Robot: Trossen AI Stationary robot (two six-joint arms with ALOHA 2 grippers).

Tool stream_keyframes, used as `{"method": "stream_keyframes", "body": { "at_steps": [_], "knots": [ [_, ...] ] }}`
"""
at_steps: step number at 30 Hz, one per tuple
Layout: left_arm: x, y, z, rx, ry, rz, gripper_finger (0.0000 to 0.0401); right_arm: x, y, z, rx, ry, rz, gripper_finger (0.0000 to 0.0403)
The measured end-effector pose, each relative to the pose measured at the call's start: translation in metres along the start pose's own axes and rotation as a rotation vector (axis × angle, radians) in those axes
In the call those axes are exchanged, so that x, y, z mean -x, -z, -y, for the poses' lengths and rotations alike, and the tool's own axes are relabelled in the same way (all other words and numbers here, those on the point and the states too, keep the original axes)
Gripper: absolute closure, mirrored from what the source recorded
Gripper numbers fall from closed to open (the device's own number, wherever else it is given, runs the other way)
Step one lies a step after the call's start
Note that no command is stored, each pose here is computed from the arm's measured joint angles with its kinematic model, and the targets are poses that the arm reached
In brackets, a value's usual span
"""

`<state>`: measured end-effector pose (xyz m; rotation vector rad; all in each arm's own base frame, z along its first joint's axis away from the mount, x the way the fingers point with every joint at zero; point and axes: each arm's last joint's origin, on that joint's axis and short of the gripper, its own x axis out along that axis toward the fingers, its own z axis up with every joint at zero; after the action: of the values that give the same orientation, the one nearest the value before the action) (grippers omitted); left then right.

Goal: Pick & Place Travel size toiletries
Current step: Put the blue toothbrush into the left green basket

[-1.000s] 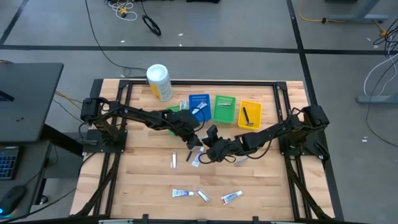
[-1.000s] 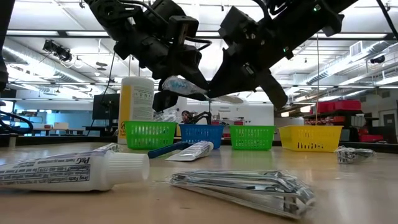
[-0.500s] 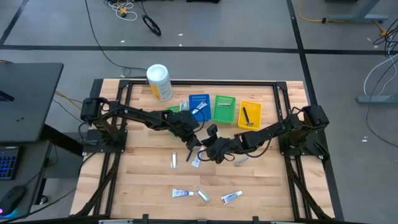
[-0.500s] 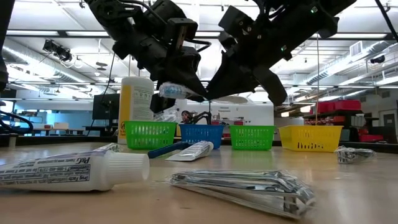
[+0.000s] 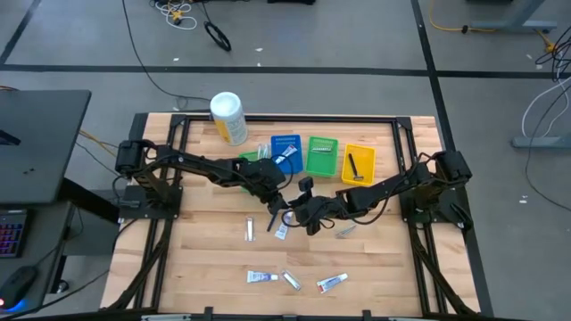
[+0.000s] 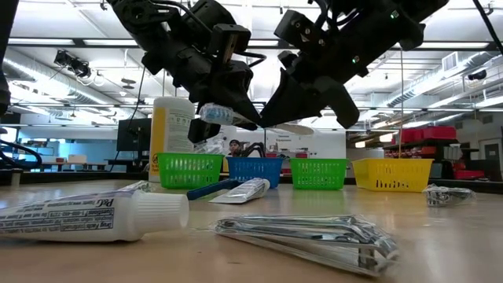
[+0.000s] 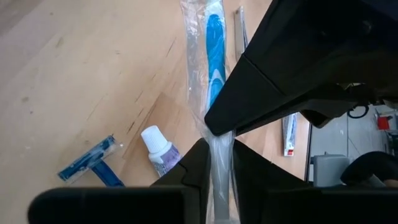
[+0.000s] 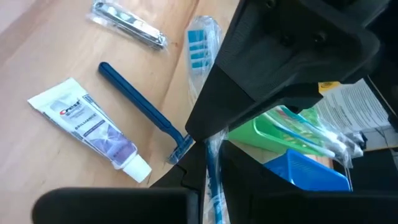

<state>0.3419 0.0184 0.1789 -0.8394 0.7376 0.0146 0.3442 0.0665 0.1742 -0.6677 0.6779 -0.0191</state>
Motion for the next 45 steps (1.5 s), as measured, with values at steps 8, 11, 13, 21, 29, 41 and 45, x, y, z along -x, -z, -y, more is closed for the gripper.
{"method": "stream_keyframes", "body": {
  "at_steps": [8, 11, 13, 21, 29, 41, 45],
  "knots": [
    [0.0, 0.0, -0.001, 0.042, -0.019, 0.013, 0.0359, -0.003, 0.004, 0.005, -0.03, -0.009, -0.014, 0.0317],
    [0.0, -0.001, -0.001, 0.059, -0.028, 0.022, 0.0353, -0.004, 0.006, 0.008, -0.043, -0.015, -0.017, 0.0287],
    [0.0, -0.001, -0.002, 0.071, -0.033, 0.026, 0.035, -0.005, 0.007, 0.01, -0.062, -0.004, -0.026, 0.0271],
    [0.001, 0.002, -0.008, 0.122, -0.138, 0.043, 0.0358, 0.001, 0.006, 0.003, -0.063, 0.162, -0.117, 0.0249],
    [0.035, -0.004, -0.008, 0.106, -0.253, 0.069, 0.0359, 0.007, 0.008, -0.009, -0.054, 0.21, -0.19, 0.0249],
    [0.102, 0.001, -0.015, 0.157, -0.784, 0.359, 0.0359, -0.002, 0.017, 0.004, -0.242, 0.063, -0.162, 0.0249],
    [0.086, 0.008, -0.033, 0.182, -0.83, 0.331, 0.036, -0.006, 0.02, 0.011, -0.299, 0.035, -0.156, 0.0249]
  ]
}}
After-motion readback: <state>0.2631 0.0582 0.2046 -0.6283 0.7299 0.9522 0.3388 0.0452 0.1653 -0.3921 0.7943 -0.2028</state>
